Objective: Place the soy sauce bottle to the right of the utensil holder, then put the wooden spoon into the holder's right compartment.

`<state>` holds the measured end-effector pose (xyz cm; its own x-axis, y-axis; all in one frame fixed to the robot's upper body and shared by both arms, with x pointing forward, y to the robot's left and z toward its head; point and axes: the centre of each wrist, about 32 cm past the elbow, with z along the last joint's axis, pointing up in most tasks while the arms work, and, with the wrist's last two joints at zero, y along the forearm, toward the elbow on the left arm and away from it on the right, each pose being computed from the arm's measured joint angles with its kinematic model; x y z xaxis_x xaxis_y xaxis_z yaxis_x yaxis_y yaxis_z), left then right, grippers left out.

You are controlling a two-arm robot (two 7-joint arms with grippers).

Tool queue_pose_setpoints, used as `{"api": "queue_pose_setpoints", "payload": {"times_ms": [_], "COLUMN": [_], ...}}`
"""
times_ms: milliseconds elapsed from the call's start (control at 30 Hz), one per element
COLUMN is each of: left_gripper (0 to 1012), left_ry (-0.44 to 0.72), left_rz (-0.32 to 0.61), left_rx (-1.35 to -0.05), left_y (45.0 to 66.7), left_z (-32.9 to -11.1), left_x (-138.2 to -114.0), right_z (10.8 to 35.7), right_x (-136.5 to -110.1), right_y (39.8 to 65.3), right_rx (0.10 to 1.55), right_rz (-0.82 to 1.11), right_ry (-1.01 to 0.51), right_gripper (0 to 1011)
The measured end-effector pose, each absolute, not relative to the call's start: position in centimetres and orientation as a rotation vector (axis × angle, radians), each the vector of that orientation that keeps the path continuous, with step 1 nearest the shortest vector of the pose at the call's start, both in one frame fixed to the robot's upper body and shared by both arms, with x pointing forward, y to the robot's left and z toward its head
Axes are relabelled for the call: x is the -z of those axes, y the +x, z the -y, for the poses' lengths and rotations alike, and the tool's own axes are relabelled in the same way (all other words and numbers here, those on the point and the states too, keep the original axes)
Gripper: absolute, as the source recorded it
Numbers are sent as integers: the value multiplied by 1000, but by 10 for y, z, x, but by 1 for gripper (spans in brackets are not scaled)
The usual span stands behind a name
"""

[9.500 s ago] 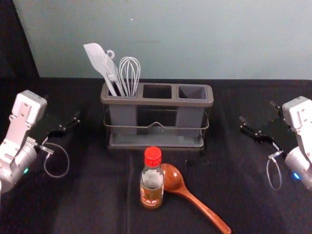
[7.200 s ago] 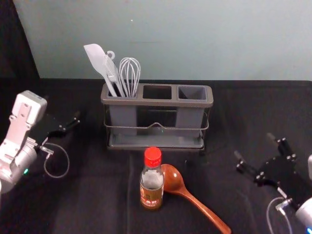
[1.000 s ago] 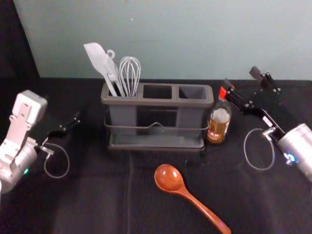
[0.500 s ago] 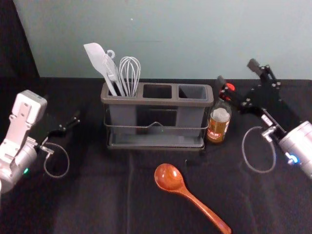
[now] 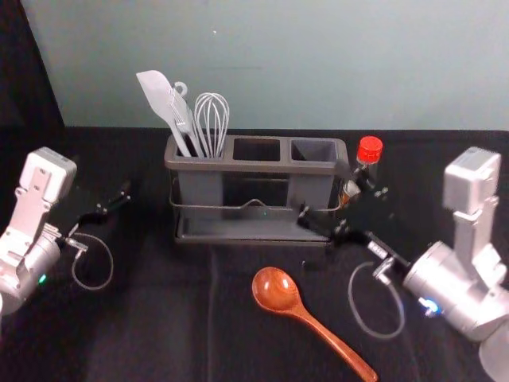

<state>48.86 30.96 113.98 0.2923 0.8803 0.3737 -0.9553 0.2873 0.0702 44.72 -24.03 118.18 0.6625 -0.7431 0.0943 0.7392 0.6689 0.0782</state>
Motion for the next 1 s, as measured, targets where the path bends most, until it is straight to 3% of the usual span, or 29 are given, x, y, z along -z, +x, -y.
{"api": "queue_pose_setpoints", "payload": {"times_ms": [467,1000], "left_gripper": [1000,1000], "left_ry": [304,304], "left_rz": [285,285], "left_rx": [-1248,-1248], "left_y": [489,489], "left_z": [-310,-310], "left_x": [-1140,-1140], "right_z": [216,211], "right_x": [-1150,-1146], "right_y": [447,451], "right_rx": [817,788], "right_rz": [-37,-59], "right_ry": [-101,-157], "right_gripper": [1002,1000]}}
